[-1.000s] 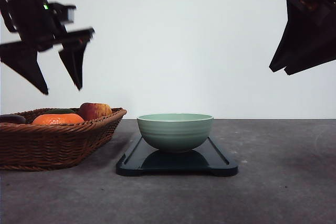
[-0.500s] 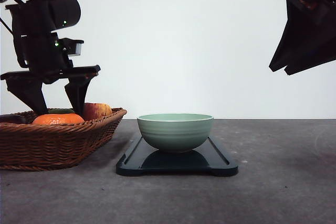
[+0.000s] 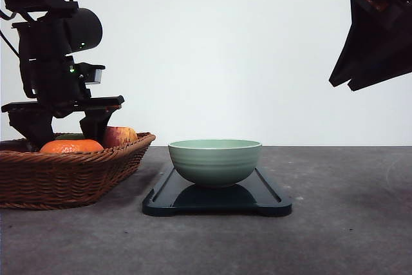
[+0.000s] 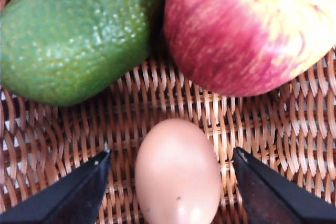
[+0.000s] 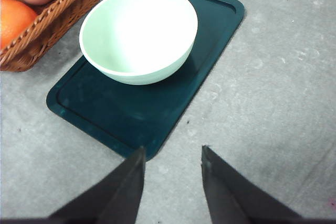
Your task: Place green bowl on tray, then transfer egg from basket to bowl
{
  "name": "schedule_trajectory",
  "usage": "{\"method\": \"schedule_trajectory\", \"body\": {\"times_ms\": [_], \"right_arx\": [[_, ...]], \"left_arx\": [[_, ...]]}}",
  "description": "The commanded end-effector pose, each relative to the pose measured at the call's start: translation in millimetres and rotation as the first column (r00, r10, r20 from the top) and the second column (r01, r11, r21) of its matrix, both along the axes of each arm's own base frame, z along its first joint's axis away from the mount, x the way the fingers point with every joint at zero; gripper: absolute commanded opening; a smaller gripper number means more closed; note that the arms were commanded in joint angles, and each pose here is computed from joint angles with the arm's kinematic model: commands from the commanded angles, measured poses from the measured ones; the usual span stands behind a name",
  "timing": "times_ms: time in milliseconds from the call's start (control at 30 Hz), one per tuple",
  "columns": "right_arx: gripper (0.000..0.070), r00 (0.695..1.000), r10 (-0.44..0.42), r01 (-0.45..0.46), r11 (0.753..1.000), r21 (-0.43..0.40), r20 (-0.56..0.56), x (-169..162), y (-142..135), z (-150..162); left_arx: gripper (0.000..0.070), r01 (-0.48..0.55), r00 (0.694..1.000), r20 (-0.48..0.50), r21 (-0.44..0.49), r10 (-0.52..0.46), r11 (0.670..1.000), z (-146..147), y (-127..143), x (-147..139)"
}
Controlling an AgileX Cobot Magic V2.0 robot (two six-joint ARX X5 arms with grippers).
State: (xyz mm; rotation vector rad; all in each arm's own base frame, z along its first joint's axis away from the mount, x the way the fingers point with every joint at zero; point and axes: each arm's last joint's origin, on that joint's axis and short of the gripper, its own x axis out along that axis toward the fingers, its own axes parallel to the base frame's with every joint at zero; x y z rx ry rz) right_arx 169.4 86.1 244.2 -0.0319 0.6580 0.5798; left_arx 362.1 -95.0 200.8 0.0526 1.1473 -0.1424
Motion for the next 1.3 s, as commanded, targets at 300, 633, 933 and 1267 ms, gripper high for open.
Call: {"method": "schedule_trajectory", "body": {"times_ms": [300,633,933,1267], "right_arx": [[0.0209,1.0,-0.005,0.005,1.0,0.012,0.003,1.5,1.6,1.7],[0.0209,1.0,-0.009,0.009,1.0,0.015,-0.001,1.5,1.5,1.7],[0.0209,1.0,-0.01,0.01,1.0,0.017,-0.002,1.5,1.6,1.7],[0.0209,1.0,-0.009,0.009,1.0,0.017,-0.002,1.5,1.6,1.7]], "left_arx": [[0.0181,0.001,1.0,-0.005,-0.001,-0.001,1.0,-1.4,-3.0,4.9],[0.0184,0.005,1.0,0.024,-0.007,-0.005,1.0,21.4,-1.5,-0.6],[0.0186,0.037,0.98,0.196,-0.063,-0.024,0.997,82.7,-0.1,-27.7],[0.0186,0.302,0.904,0.377,-0.227,-0.203,0.926,115.6,-41.3,-45.7]]}}
